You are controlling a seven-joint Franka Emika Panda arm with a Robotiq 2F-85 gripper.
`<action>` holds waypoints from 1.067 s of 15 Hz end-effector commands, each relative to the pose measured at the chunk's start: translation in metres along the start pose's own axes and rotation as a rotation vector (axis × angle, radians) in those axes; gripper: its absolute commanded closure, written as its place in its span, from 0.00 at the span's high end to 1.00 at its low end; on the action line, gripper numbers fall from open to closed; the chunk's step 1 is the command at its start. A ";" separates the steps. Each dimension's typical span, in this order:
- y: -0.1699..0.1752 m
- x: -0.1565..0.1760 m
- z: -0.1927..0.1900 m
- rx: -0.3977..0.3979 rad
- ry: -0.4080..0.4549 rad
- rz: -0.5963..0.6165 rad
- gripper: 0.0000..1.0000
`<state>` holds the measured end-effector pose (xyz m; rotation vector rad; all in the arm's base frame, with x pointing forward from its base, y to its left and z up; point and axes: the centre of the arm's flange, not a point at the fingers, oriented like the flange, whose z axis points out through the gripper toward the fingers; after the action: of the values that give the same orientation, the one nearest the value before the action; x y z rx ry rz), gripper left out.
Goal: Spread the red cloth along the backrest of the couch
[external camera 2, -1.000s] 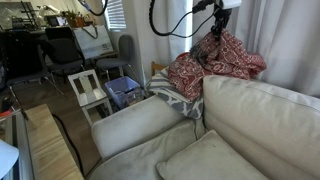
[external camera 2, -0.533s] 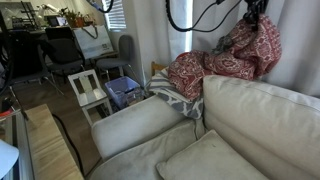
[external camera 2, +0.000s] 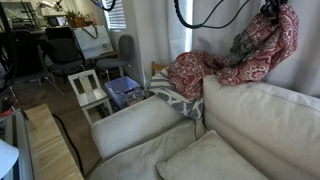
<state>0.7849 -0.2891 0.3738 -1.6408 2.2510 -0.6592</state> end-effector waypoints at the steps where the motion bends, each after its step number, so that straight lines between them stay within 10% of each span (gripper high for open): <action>1: -0.017 0.029 0.014 0.044 0.099 0.101 0.03; 16: -0.028 0.278 -0.001 0.168 0.490 0.670 0.03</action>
<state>0.6865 -0.4942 0.3836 -0.7873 2.7069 -0.9798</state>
